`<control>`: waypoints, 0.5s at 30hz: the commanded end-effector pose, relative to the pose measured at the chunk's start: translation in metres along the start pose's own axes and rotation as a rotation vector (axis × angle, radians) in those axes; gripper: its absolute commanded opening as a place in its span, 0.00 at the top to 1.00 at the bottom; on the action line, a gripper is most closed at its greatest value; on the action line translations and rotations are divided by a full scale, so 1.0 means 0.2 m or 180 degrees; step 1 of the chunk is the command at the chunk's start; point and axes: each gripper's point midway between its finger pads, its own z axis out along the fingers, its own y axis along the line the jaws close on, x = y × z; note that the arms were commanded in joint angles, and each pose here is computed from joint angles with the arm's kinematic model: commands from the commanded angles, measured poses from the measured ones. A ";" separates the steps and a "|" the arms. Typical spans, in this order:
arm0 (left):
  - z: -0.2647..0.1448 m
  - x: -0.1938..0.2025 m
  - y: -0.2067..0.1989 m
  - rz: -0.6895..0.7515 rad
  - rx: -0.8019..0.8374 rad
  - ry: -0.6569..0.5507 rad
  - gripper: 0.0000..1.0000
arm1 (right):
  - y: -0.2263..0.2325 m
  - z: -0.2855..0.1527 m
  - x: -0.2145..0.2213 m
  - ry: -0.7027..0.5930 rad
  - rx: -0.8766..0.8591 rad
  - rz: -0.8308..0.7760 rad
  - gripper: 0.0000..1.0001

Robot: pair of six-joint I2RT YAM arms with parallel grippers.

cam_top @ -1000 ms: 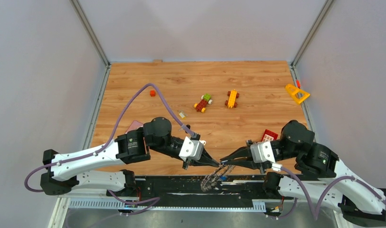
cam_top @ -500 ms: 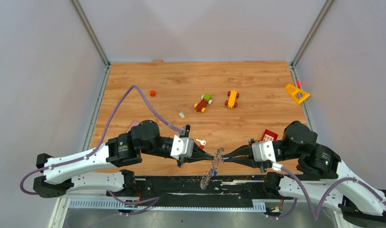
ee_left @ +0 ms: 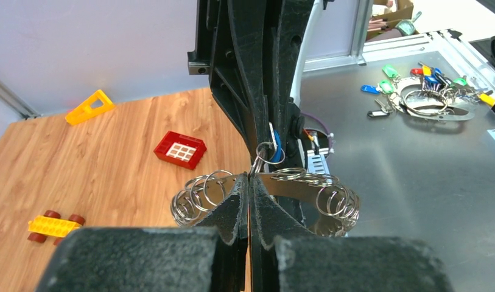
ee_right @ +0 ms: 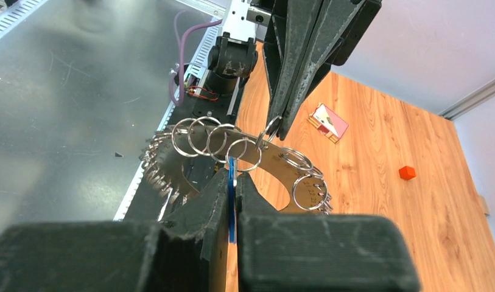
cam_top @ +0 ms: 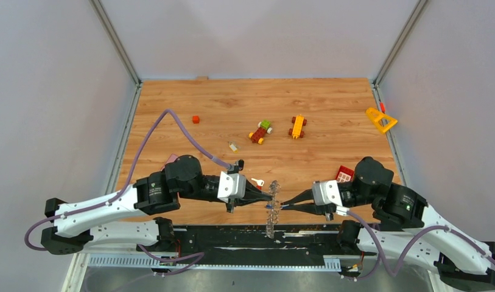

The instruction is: Remove the keys from the keyring

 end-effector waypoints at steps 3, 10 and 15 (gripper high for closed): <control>-0.03 -0.12 0.00 0.0078 -0.0050 -0.0286 1.00 | -0.01 0.01 -0.03 -0.0100 0.0031 0.0003 1.00; -0.05 -0.15 -0.03 0.0307 0.0037 -0.0514 1.00 | -0.04 0.04 -0.07 -0.0259 0.0088 -0.0013 1.00; -0.07 -0.17 0.03 0.0536 -0.0201 -0.0809 1.00 | -0.06 0.07 -0.09 -0.0361 0.0082 -0.0025 1.00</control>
